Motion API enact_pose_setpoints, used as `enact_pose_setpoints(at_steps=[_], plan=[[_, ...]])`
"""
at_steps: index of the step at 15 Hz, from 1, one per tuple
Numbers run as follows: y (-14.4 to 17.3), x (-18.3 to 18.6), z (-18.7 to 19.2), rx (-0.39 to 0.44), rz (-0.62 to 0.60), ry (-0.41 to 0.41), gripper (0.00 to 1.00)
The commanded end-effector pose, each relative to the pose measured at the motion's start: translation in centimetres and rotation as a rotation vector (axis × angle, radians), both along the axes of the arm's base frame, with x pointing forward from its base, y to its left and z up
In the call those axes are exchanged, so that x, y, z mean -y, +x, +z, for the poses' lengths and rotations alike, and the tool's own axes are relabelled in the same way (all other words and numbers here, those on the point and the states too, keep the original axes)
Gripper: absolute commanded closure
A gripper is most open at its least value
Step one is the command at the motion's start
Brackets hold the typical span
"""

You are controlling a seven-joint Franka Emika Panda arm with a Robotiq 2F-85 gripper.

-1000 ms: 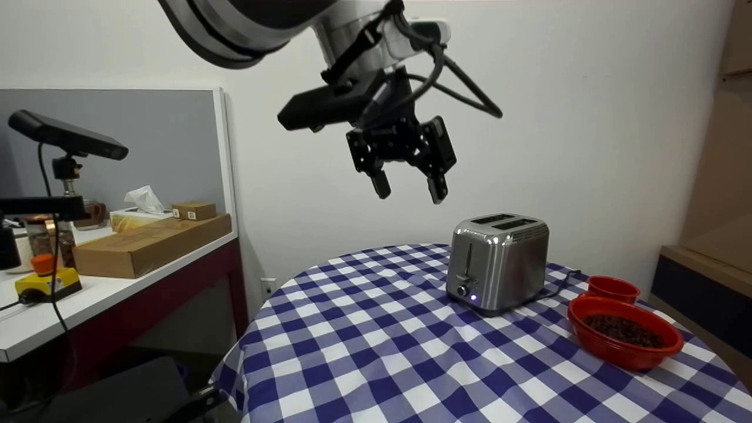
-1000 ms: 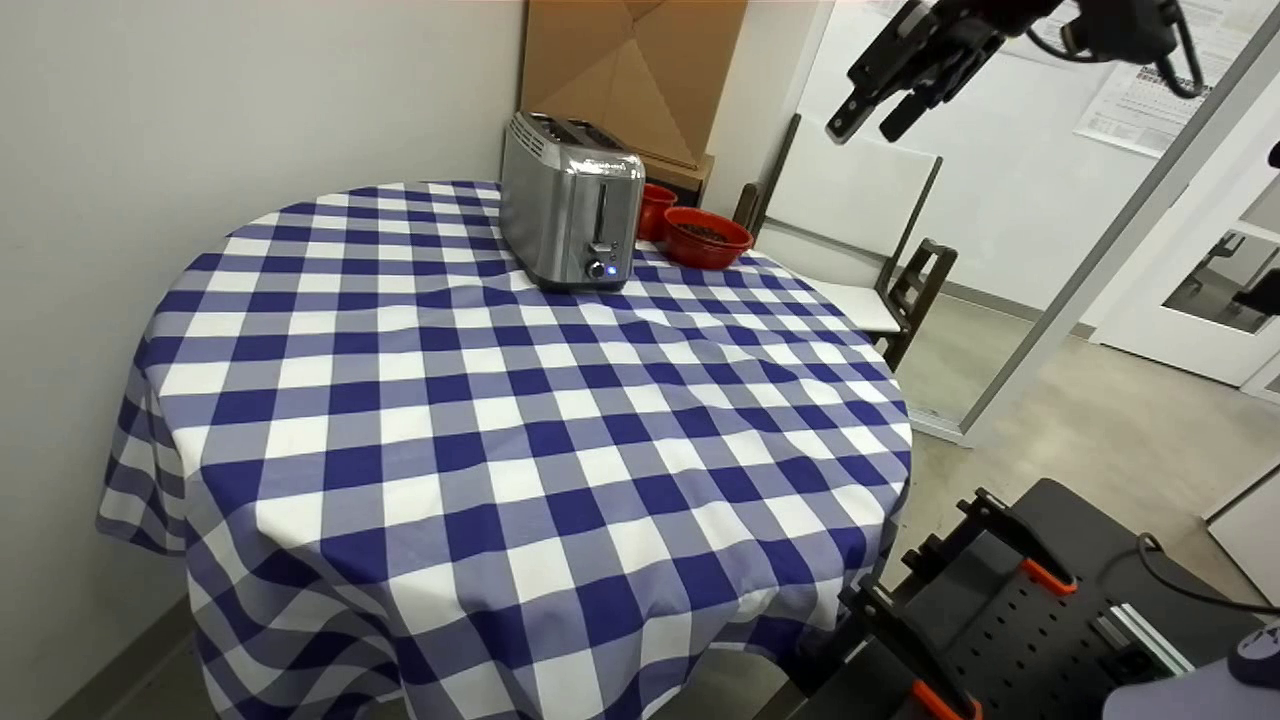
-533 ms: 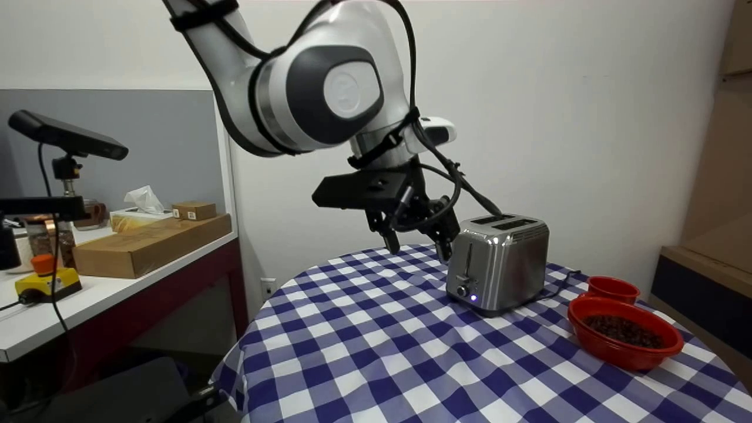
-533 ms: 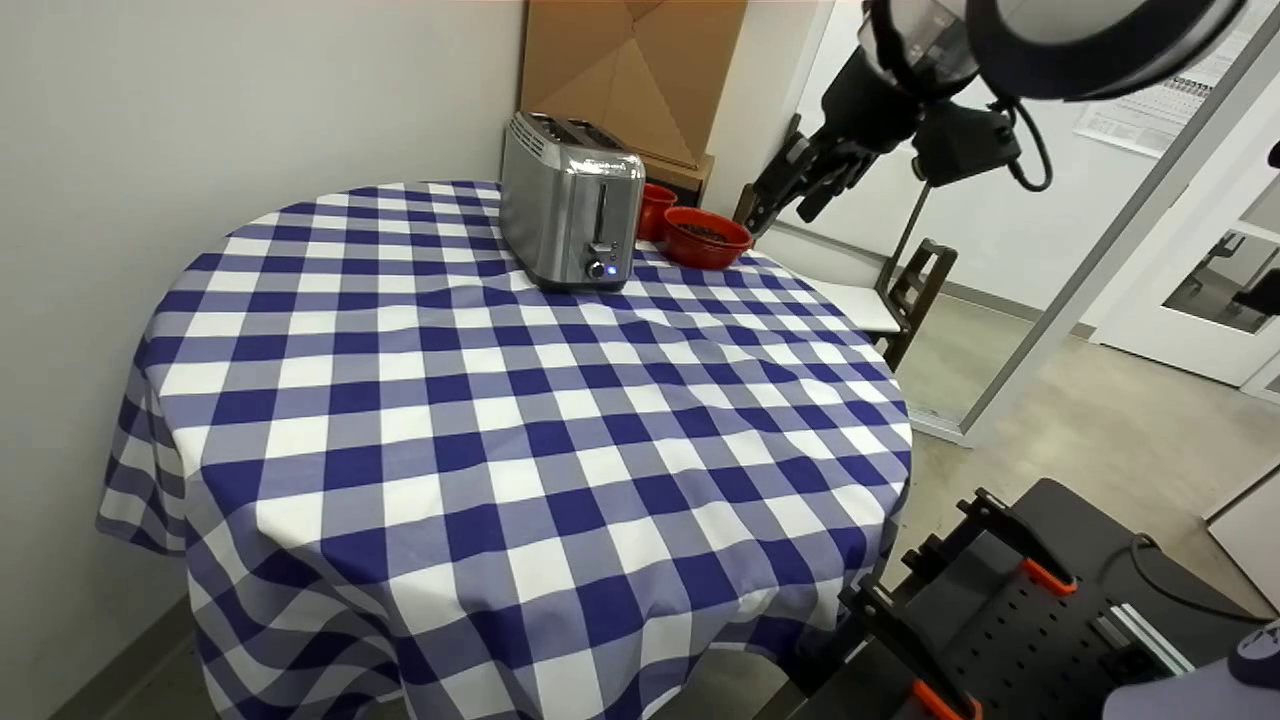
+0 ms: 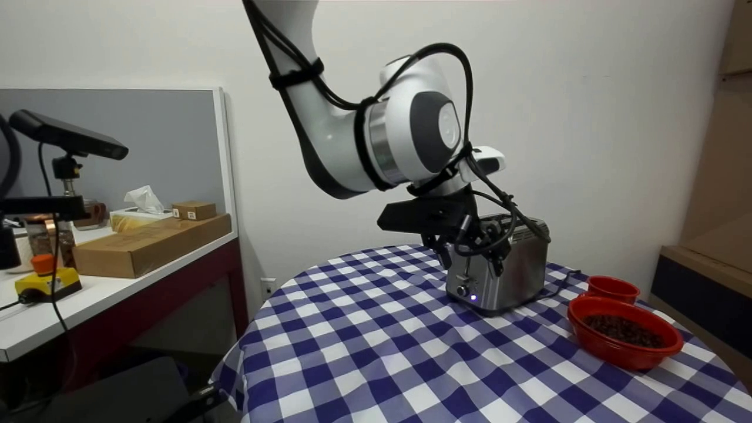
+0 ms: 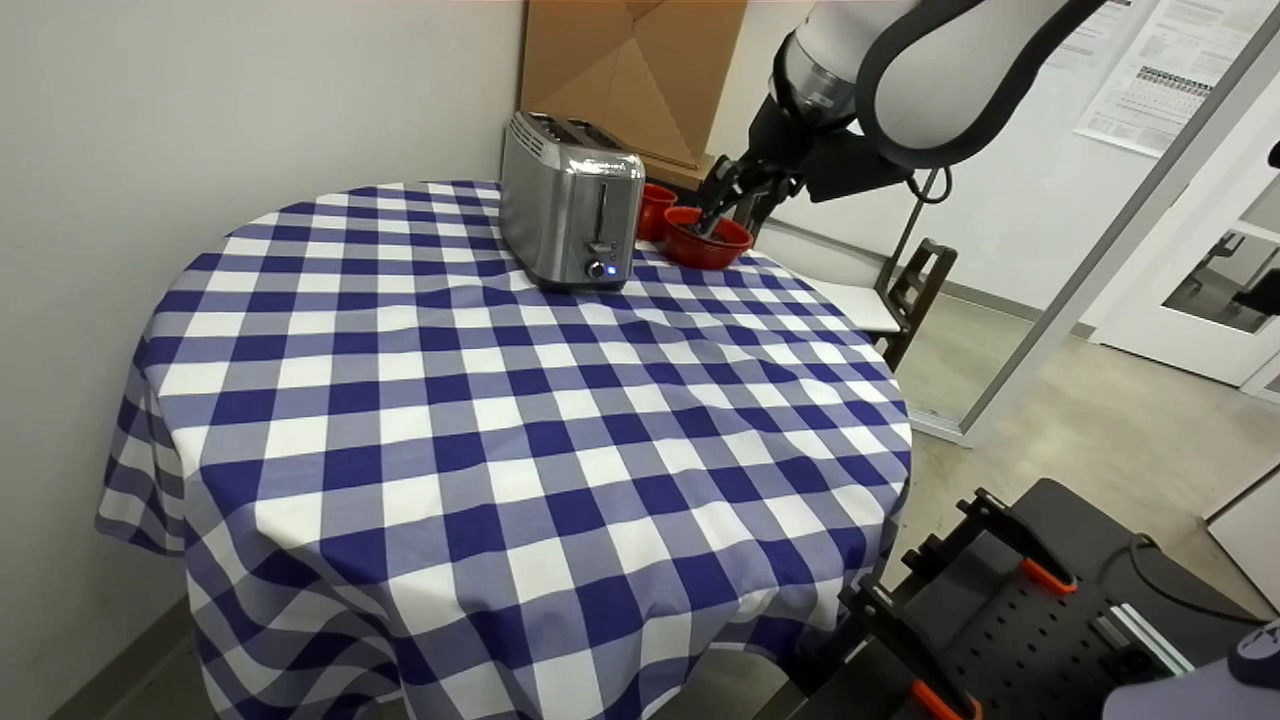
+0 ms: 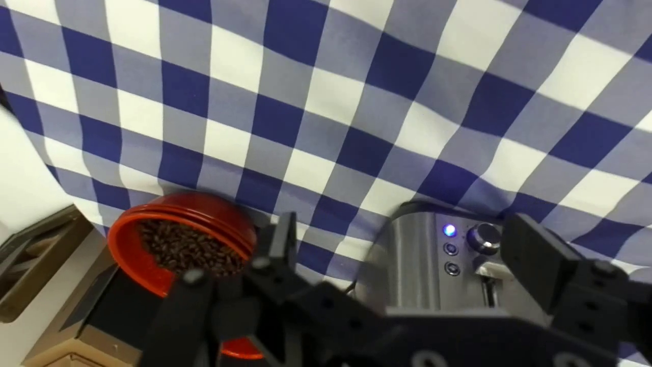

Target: Press the button on the toaster

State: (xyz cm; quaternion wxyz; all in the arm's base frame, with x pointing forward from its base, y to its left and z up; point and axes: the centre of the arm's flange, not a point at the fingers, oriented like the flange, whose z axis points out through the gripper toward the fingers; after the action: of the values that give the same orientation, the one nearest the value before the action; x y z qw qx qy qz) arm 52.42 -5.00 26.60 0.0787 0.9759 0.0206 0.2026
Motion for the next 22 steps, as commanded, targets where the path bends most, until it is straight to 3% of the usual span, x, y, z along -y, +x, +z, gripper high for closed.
enact_pose_setpoints(at_steps=[1, 10, 22], plan=[[4.6, -1.5, -4.1, 0.047, -0.064, -0.014, 0.0], [8.8, -6.1, -10.1, 0.017, -0.023, -0.054, 0.0], [10.6, -3.3, -11.8, 0.036, -0.05, -0.097, 0.0]])
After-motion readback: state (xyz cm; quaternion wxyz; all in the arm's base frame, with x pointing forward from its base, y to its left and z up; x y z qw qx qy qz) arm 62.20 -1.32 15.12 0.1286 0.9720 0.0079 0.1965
